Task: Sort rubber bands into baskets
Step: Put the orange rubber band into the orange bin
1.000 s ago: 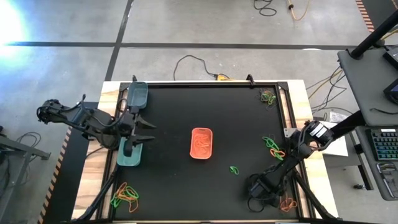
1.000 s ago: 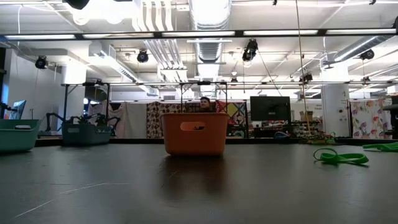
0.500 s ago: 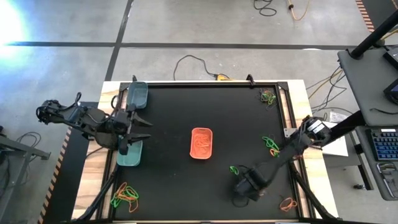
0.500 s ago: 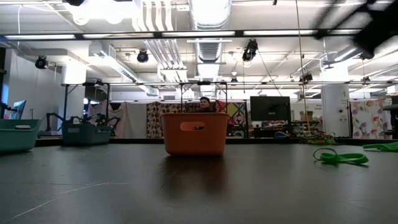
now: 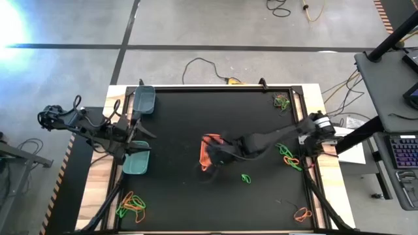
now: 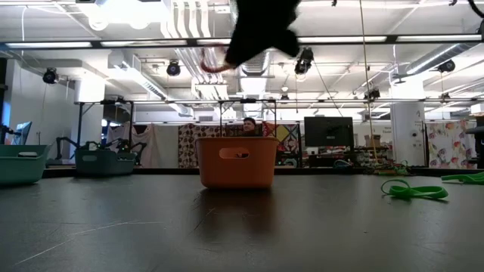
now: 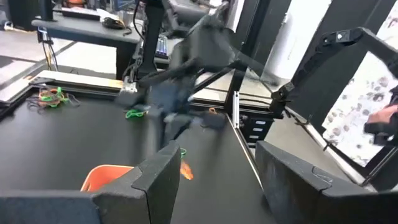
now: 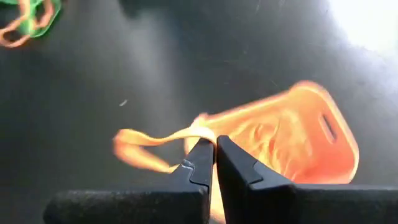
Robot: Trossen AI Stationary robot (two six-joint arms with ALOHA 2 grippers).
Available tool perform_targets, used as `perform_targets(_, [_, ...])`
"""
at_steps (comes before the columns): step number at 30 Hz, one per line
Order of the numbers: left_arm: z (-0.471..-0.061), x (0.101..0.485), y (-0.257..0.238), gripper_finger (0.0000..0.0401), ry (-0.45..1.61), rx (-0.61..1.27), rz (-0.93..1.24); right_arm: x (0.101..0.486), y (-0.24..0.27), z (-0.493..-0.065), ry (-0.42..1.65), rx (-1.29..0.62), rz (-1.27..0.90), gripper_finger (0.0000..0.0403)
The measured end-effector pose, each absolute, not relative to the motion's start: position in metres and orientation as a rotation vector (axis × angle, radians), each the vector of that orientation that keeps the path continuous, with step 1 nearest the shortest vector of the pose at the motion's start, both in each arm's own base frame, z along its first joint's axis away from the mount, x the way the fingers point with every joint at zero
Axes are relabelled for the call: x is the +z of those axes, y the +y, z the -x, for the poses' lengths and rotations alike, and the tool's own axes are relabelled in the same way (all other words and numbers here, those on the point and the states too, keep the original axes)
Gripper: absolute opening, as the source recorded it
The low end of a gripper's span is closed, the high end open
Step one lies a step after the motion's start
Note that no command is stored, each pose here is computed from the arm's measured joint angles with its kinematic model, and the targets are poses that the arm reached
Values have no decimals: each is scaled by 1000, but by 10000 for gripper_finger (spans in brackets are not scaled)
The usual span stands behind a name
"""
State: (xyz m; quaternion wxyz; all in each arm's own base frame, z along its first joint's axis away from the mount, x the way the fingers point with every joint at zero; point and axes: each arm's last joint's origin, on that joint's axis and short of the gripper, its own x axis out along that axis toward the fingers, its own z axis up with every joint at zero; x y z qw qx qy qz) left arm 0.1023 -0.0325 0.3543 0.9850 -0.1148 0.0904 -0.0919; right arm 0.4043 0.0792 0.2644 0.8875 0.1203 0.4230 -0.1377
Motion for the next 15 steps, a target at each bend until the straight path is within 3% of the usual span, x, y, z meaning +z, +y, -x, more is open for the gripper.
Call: perform_targets(15, [-101, 350, -33, 192, 232, -184, 297, 174, 52, -430, 1213, -348, -189, 10])
